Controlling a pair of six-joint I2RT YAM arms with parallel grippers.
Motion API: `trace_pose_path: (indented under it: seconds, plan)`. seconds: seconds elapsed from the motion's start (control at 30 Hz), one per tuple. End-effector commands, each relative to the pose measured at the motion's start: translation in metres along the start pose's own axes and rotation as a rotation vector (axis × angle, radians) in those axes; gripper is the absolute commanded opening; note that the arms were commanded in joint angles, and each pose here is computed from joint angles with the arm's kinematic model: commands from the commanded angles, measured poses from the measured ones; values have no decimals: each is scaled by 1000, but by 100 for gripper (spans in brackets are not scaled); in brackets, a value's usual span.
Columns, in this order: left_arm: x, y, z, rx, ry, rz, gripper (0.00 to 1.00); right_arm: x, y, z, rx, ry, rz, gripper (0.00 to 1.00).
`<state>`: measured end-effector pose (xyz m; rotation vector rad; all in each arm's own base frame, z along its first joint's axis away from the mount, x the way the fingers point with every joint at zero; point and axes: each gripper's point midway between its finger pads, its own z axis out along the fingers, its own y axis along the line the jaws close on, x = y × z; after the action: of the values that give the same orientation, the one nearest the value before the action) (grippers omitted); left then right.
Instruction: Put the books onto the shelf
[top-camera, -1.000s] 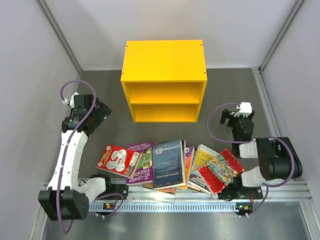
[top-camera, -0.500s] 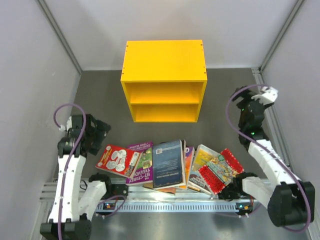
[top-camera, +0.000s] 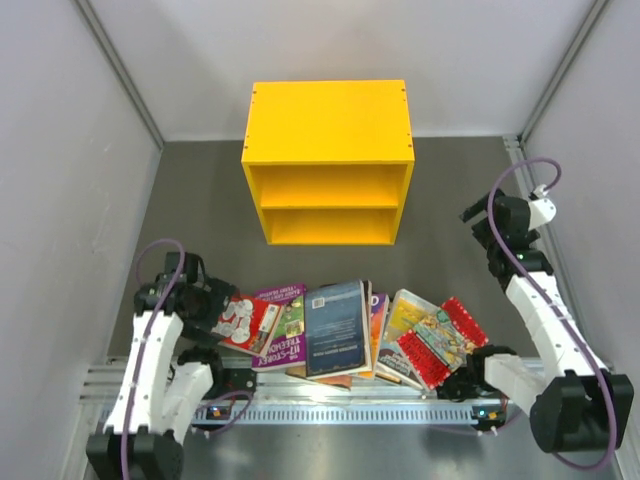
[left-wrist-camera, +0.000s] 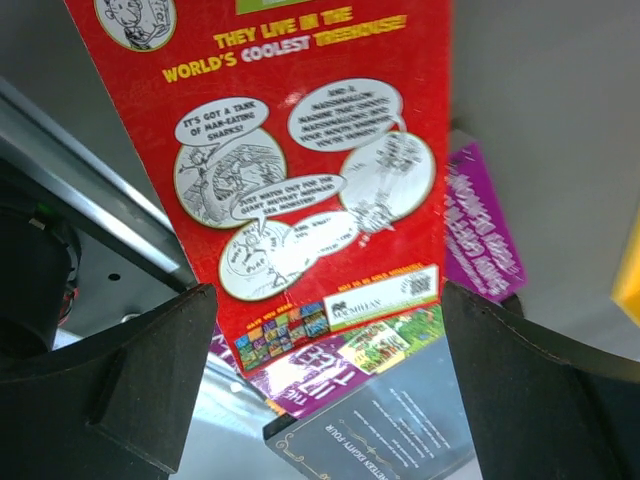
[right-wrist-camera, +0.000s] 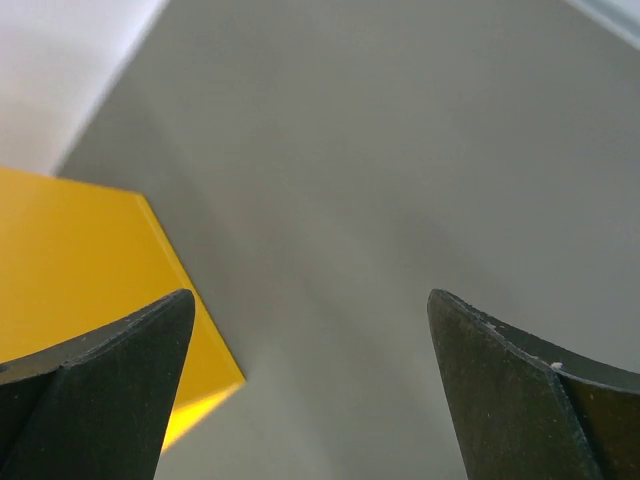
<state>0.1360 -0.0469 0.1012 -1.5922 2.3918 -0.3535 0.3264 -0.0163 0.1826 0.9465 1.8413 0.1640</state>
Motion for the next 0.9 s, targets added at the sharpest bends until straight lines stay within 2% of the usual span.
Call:
trace_pose_path:
  seconds: [0.0, 0.03, 0.07, 0.13, 0.33, 0.53, 0.7, 0.87]
  plan:
    - [-1, -11, 9, -62, 56, 25, 99, 19, 14, -2, 6, 131, -36, 100]
    - [-5, -18, 16, -77, 66, 37, 99, 17, 31, -6, -22, 150, -103, 100]
    - [-8, -24, 17, -75, 64, 58, 99, 34, 24, -2, 35, 227, -171, 100]
    - [-12, -30, 25, -105, 78, 76, 99, 41, 38, -6, 19, 272, -241, 100]
    - [-4, -20, 31, -188, 80, 136, 99, 61, 35, -16, -28, 310, -224, 100]
    - [7, -2, 57, -265, 97, 162, 99, 61, 28, -20, -45, 294, -254, 100]
    - [-8, -13, 73, -273, 36, 192, 99, 63, 29, -25, -75, 305, -282, 100]
    - [-21, -36, 69, -253, -16, 183, 99, 72, 22, -31, -106, 329, -296, 100]
